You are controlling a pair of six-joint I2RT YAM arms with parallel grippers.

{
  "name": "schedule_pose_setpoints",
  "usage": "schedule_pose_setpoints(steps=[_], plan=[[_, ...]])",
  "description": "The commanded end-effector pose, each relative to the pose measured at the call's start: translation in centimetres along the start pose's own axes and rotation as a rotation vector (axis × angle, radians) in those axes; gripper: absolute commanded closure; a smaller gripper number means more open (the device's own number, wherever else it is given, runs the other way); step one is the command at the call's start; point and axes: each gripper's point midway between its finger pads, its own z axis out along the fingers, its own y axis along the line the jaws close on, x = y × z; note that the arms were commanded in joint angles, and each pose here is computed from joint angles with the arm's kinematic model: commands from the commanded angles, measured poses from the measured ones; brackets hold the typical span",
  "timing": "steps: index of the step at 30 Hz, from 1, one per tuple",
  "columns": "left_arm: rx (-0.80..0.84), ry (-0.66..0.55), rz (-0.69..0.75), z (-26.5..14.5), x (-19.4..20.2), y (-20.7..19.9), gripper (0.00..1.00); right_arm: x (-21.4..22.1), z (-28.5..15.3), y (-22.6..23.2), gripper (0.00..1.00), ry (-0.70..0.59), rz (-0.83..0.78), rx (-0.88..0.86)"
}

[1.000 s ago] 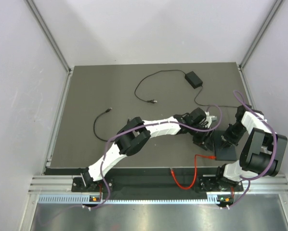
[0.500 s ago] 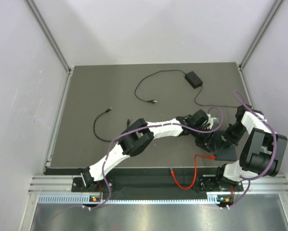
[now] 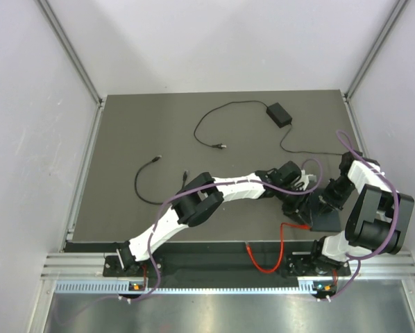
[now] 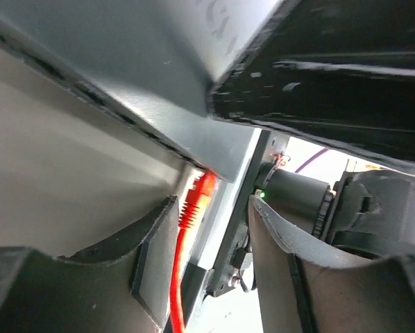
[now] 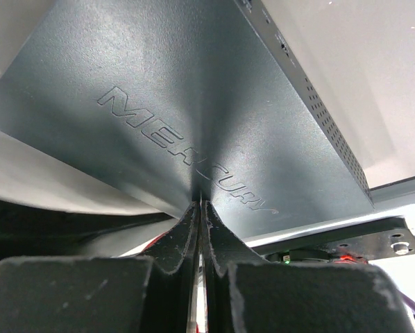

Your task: Pull the plug from the switch port

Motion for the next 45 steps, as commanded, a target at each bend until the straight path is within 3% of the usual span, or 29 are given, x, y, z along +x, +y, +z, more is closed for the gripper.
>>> schedule_pose_setpoints(steps=[1,14,29,37,45], plan=[[0.056,0.023,0.006,0.9,0.1,-0.7,0.5,-0.9,1.0,-0.6,1.0,-0.024,-0.009,0.025],[0.056,0.026,-0.022,2.0,-0.1,0.5,0.54,-0.7,1.1,-0.7,1.0,-0.015,-0.004,0.035],[-0.014,0.036,-0.047,2.5,0.4,2.8,0.64,-0.7,1.2,-0.9,1.0,-0.013,-0.002,0.046],[-0.047,0.034,-0.036,2.5,0.4,3.4,0.64,-0.8,1.2,-0.9,1.0,-0.018,-0.001,0.049],[-0.058,0.037,-0.034,2.5,0.6,3.7,0.74,-0.9,1.2,-1.0,1.0,-0.02,0.004,0.056]])
